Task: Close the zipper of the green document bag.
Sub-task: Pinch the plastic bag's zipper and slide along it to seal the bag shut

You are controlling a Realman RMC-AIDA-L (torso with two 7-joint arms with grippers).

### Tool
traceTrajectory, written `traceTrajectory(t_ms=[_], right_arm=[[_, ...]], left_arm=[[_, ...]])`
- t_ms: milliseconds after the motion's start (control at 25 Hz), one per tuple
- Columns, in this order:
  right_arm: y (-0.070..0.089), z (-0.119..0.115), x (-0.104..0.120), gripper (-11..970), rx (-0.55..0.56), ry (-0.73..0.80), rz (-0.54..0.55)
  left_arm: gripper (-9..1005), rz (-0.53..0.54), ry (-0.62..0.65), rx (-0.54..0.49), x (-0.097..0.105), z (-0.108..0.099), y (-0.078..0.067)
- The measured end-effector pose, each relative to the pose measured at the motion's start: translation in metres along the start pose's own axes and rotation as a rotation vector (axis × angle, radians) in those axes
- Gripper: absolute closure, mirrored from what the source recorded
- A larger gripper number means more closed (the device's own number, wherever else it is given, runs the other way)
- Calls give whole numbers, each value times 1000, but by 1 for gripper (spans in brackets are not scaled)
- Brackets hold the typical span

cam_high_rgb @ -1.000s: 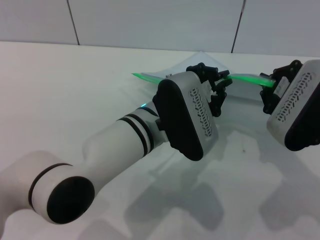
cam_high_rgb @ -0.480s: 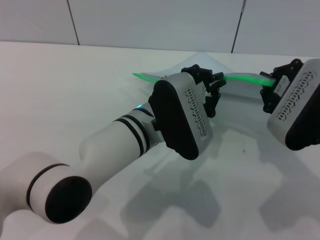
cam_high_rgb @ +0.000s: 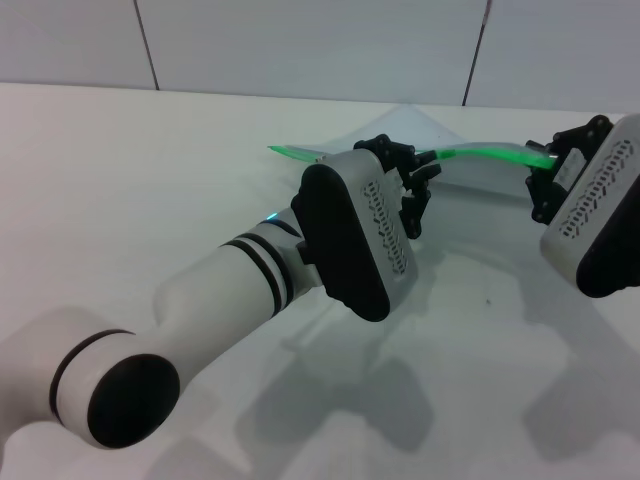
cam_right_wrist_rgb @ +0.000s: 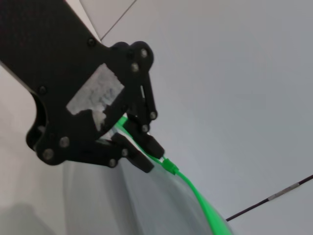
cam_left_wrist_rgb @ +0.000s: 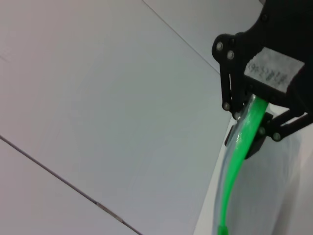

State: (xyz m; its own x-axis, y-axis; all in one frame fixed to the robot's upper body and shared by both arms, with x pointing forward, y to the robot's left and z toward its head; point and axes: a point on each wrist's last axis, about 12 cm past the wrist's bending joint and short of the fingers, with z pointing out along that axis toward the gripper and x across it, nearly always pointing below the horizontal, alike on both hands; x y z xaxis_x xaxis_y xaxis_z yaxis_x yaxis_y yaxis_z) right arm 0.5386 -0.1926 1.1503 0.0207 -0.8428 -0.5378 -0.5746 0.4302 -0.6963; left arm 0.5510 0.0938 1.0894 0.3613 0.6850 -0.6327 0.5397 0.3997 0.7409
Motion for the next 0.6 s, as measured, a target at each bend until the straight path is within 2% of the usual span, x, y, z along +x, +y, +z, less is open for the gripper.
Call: traceTrajectory(t_ms=[600], right_arm=[[-1,0,-1,826,2,-2,0]], left_arm=[[905,-6,-4,-12,-1,1,2]])
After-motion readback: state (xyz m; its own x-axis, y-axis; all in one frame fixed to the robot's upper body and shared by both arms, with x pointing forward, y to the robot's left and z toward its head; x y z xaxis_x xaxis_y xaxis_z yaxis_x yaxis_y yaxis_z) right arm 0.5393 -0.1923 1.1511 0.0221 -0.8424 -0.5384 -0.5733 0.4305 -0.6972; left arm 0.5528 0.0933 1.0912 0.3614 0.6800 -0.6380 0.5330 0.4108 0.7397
